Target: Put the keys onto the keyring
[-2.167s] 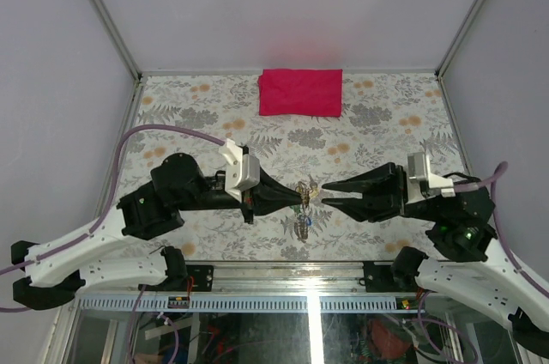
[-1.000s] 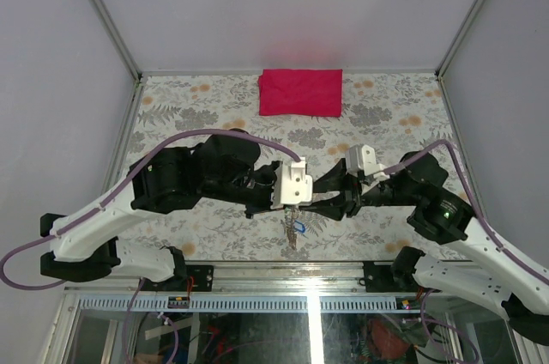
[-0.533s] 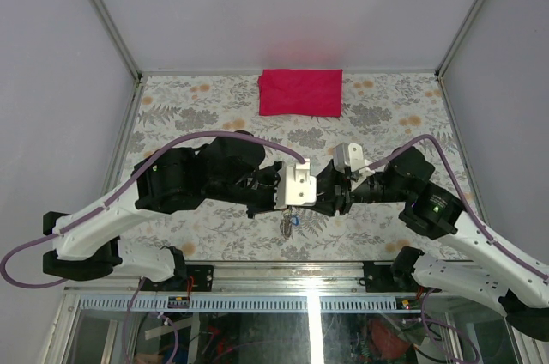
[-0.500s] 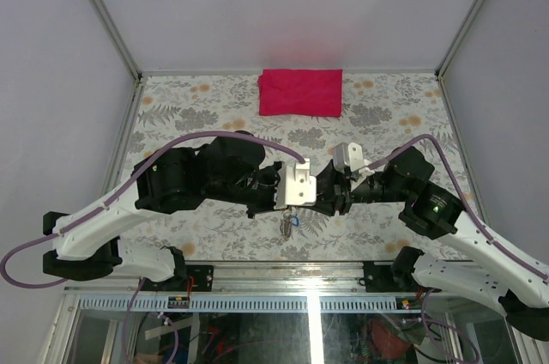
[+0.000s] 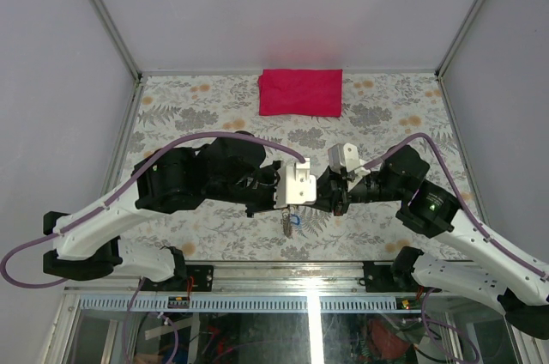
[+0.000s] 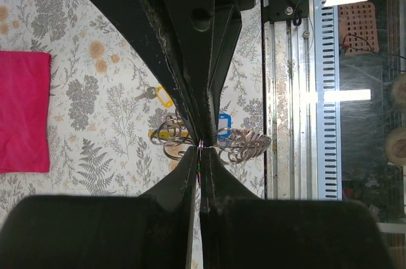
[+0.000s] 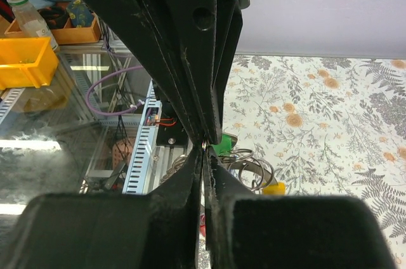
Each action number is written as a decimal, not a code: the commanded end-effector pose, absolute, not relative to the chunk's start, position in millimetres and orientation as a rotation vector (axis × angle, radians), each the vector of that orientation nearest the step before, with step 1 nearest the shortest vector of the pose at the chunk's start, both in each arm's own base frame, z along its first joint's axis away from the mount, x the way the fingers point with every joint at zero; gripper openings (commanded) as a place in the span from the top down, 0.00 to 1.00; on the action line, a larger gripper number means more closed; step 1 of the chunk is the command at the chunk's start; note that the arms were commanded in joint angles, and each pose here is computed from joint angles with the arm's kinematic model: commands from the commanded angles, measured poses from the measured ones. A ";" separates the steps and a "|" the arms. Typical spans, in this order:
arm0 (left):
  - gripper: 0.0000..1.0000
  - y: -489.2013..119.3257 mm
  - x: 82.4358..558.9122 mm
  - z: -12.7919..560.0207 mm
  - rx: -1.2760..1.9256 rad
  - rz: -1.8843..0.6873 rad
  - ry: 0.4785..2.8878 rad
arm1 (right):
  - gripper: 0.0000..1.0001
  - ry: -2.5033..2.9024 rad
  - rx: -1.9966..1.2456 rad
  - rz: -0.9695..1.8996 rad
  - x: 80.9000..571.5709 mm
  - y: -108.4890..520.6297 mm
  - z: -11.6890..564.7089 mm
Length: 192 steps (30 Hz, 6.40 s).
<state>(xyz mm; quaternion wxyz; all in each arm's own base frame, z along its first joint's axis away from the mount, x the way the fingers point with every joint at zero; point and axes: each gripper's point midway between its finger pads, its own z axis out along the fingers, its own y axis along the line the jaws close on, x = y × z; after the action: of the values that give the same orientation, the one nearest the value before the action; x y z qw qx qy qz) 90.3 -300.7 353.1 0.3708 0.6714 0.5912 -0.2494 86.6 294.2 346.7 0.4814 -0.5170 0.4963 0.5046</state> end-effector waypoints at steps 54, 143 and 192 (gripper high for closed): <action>1.00 -312.6 65.4 401.1 1.372 -0.974 1.219 | 1.00 0.889 -1.181 1.256 50.7 260.8 431.3; 0.81 -325.0 45.9 447.6 1.076 -1.277 0.951 | 1.00 0.761 -0.989 1.376 46.5 255.6 454.8; 1.00 -295.7 95.0 340.3 1.644 -0.600 1.677 | 0.59 1.052 -1.150 1.234 80.7 283.1 347.3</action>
<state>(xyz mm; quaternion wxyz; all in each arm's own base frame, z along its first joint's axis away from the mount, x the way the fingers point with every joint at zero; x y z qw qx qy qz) 91.7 -295.2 321.7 0.3223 0.6361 0.6623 -0.2299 83.3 278.9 326.5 0.5243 -0.4867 0.4832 0.5048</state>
